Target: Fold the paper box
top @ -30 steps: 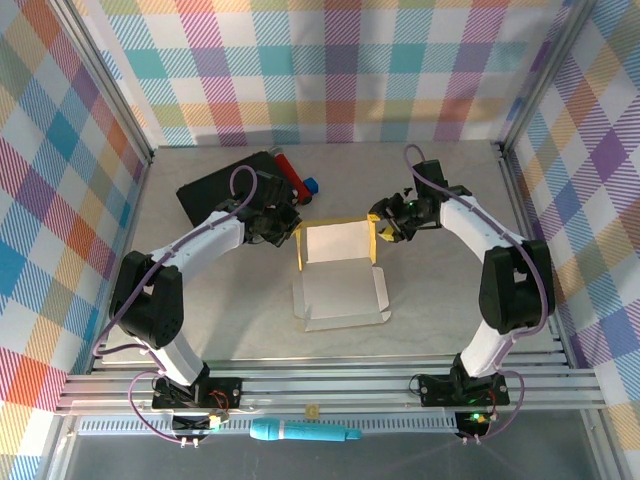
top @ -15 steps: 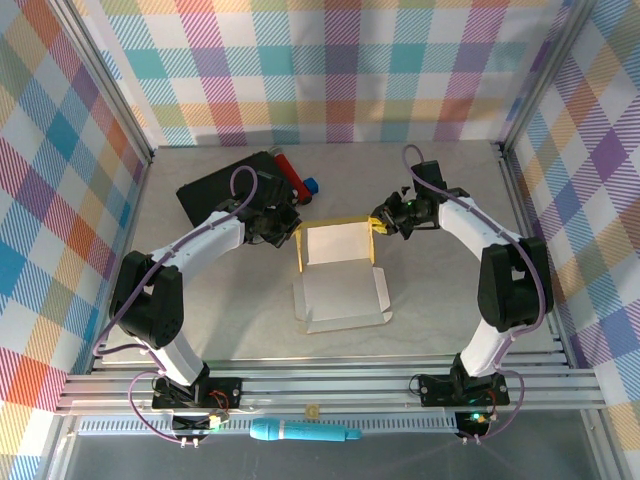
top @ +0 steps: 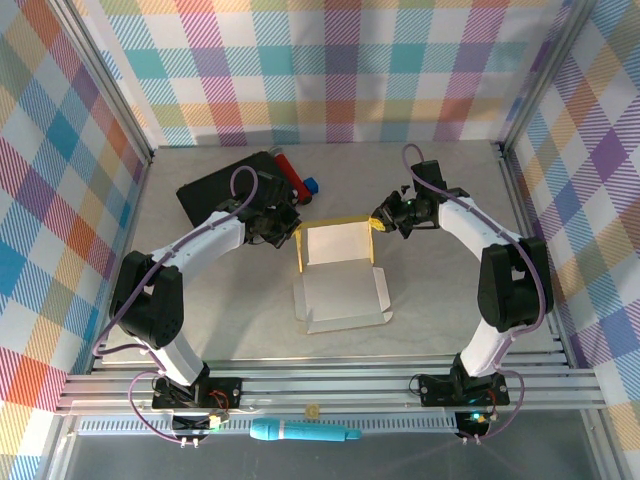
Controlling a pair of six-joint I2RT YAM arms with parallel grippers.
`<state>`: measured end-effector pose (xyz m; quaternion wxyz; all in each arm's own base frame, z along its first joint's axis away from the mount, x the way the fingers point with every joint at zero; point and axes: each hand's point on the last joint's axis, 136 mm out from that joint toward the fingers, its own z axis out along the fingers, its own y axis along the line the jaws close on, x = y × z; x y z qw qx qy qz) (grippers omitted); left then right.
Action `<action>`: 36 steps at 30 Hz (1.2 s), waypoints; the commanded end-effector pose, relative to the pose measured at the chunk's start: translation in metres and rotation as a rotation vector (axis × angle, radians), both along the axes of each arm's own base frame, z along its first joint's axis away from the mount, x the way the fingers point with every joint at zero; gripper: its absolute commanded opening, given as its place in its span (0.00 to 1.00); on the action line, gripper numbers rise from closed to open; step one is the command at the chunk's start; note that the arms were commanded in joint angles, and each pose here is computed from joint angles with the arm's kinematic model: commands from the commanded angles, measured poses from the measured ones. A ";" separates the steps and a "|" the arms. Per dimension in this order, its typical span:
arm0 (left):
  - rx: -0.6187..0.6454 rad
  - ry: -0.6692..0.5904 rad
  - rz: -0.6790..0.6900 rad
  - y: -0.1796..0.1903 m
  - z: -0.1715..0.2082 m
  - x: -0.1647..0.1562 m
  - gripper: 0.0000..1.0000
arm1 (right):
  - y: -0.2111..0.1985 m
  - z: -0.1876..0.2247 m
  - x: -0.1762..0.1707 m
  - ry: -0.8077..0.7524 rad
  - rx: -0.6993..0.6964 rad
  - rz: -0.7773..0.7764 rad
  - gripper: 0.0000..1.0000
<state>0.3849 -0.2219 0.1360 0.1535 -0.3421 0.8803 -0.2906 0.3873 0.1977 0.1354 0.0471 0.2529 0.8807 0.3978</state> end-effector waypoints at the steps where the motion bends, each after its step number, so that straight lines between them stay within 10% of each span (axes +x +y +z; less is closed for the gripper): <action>1: 0.031 0.027 -0.002 0.003 -0.008 -0.009 0.00 | -0.005 -0.017 -0.010 0.067 -0.035 -0.019 0.00; 6: 0.031 0.022 0.001 0.003 -0.007 -0.009 0.00 | -0.006 -0.012 -0.009 0.056 -0.041 -0.015 0.02; 16: -0.038 0.102 0.113 0.012 -0.019 -0.011 0.00 | -0.027 0.038 0.001 -0.117 -0.186 0.012 0.52; 25: -0.110 0.201 0.293 0.019 -0.029 -0.015 0.00 | -0.083 0.031 -0.058 -0.076 -0.416 -0.064 0.58; 36: -0.066 0.327 0.473 0.052 -0.063 -0.026 0.00 | -0.079 -0.030 -0.135 0.128 -0.246 -0.053 0.60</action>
